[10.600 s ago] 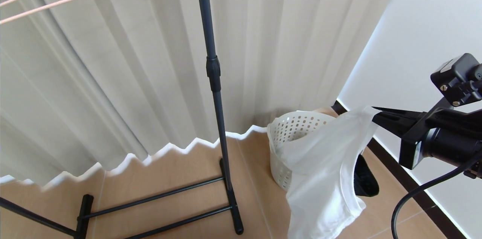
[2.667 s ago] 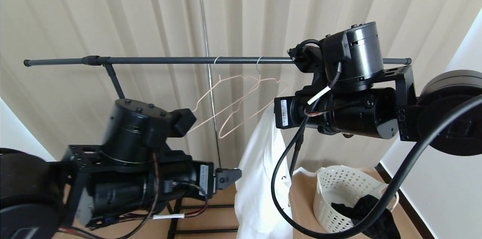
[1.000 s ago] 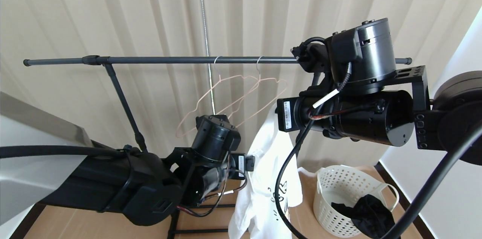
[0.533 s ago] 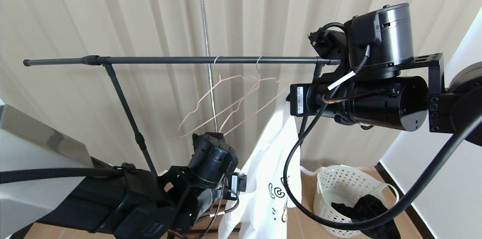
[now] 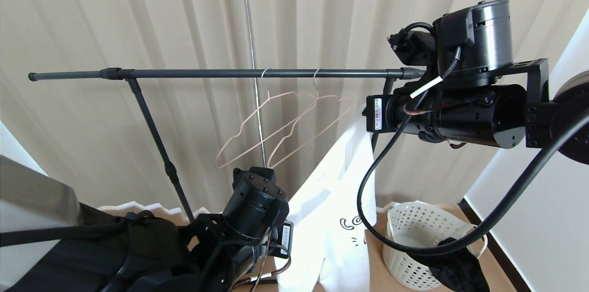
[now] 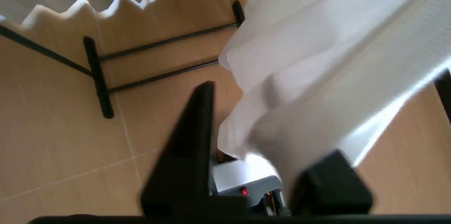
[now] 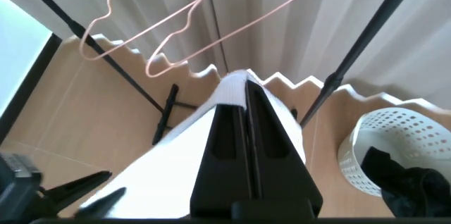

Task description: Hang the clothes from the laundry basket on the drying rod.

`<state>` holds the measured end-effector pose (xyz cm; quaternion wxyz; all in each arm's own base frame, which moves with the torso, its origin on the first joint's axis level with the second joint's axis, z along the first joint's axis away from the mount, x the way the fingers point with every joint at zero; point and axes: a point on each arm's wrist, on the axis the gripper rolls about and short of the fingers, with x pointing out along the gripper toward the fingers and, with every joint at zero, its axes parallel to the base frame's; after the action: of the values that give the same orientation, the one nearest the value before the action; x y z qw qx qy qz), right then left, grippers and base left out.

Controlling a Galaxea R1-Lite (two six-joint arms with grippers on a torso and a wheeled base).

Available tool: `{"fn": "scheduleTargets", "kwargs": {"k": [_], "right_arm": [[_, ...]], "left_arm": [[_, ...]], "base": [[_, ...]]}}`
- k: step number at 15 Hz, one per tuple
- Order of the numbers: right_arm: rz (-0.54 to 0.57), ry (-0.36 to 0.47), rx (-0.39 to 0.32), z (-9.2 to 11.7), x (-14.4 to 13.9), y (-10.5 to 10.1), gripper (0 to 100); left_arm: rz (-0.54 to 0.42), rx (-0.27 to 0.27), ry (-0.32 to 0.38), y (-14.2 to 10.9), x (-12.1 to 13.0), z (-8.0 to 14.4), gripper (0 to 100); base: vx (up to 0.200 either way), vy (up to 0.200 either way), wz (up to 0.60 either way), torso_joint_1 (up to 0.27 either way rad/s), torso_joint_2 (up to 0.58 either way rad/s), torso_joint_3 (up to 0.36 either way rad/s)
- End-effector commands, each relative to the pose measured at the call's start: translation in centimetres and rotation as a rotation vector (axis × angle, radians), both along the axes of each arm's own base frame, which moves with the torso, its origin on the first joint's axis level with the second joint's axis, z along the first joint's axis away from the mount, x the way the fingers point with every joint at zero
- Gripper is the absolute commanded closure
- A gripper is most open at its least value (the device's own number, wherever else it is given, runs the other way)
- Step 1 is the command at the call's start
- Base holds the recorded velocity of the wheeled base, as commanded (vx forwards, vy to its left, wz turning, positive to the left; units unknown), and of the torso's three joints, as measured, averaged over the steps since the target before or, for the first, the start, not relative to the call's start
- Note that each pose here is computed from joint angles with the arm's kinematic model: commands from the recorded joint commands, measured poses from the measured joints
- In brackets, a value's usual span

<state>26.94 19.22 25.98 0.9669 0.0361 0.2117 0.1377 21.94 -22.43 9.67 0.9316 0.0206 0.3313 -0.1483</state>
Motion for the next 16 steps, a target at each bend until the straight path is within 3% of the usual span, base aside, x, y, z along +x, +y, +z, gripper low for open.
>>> {"fn": "scheduleTargets", "kwargs": {"k": [1,4,6,7,12,16], "right_arm": [[-0.015,0.002,-0.022,-0.2,0.3,-0.7,100],[0.005,0.016,-0.095,-1.2,0.1,-1.0,100],[0.088,0.027,-0.321,-3.3,-1.5,-2.1,100],[0.116,0.027,-0.377,-3.7,-2.0,-2.5,100],[0.17,0.004,-0.428,-4.5,-3.6,-1.8,100],[0.225,-0.027,-0.552,-4.7,-5.6,-2.9,100]], "left_arm": [[-0.01,-0.026,-0.051,0.5,-0.2,1.9,100],[-0.023,-0.024,-0.117,1.2,0.2,3.9,100],[-0.026,-0.02,-0.186,1.9,1.1,5.9,100],[-0.03,-0.011,-0.2,2.0,1.3,6.2,100],[-0.093,-0.009,-0.235,2.1,2.4,7.3,100],[-0.132,-0.039,-0.289,2.7,4.3,9.2,100]], "base": [[0.0,0.0,0.0,0.0,0.0,0.0],[0.0,0.0,0.0,0.0,0.0,0.0],[0.0,0.0,0.0,0.0,0.0,0.0],[0.0,0.0,0.0,0.0,0.0,0.0],[0.0,0.0,0.0,0.0,0.0,0.0],[0.0,0.0,0.0,0.0,0.0,0.0]]}}
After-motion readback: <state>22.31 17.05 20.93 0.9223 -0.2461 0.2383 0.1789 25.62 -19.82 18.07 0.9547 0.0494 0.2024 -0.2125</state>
